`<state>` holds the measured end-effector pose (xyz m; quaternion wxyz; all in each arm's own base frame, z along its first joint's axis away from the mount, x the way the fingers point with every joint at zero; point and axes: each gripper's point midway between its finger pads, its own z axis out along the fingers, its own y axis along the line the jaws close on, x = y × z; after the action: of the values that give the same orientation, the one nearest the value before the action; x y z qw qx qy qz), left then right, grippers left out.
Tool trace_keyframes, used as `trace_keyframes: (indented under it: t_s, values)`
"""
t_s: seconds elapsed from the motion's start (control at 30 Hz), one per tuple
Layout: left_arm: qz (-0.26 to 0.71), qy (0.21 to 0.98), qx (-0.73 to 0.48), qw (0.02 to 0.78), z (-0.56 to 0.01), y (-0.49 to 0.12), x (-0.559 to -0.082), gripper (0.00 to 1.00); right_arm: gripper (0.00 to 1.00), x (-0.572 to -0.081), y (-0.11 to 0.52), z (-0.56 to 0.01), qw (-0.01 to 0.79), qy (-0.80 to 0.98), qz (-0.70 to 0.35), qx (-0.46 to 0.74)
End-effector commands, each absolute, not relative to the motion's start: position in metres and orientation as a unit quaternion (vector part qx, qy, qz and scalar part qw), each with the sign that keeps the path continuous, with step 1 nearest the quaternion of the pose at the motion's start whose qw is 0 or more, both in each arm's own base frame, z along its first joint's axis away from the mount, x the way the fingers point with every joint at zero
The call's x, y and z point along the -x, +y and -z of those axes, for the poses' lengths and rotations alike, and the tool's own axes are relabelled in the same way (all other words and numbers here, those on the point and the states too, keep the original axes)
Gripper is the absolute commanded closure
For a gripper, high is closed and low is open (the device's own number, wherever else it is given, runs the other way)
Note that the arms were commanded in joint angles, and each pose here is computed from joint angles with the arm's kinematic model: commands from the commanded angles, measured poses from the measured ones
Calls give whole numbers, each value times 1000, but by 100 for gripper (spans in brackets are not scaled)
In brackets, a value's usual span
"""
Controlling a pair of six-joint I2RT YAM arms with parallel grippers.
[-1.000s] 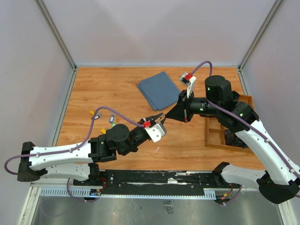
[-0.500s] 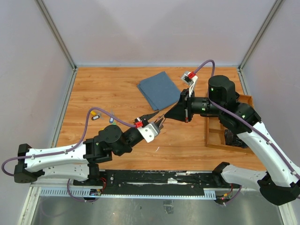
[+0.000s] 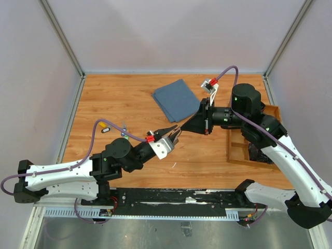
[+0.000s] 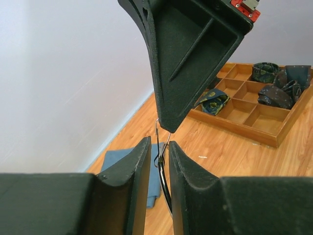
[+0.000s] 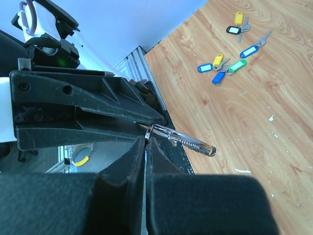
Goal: Put the keys on the keyring
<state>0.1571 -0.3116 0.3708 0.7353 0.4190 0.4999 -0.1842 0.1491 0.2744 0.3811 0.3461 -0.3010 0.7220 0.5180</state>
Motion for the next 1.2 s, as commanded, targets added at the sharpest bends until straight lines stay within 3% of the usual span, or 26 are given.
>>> trace_keyframes:
  t_s: [0.0, 0.17, 0.37, 0.63, 0.7, 0.77, 0.83, 1.17]
  values:
    - [200, 485, -410, 747, -384, -310, -152, 75, 99, -145, 272, -398, 360, 697, -542, 300]
    - [196, 488, -405, 748, -384, -309, -154, 82, 99, -145, 271, -399, 360, 697, -545, 296]
    - [193, 490, -401, 749, -385, -307, -155, 99, 99, -145, 270, -398, 359, 698, -545, 294]
    - [178, 497, -400, 749, -384, -303, -159, 99, 99, -150, 264, -395, 369, 703, -536, 288]
    - [172, 499, -408, 745, -382, -304, -160, 100, 89, -152, 263, -394, 371, 706, -530, 287]
    - [169, 499, -418, 740, -379, -307, -159, 100, 70, -152, 263, -393, 370, 708, -527, 289]
    - [170, 499, -423, 737, -377, -309, -158, 99, 64, -153, 263, -393, 371, 708, -525, 291]
    - [171, 500, -431, 731, -373, -314, -158, 99, 63, -155, 265, -387, 360, 715, -518, 300]
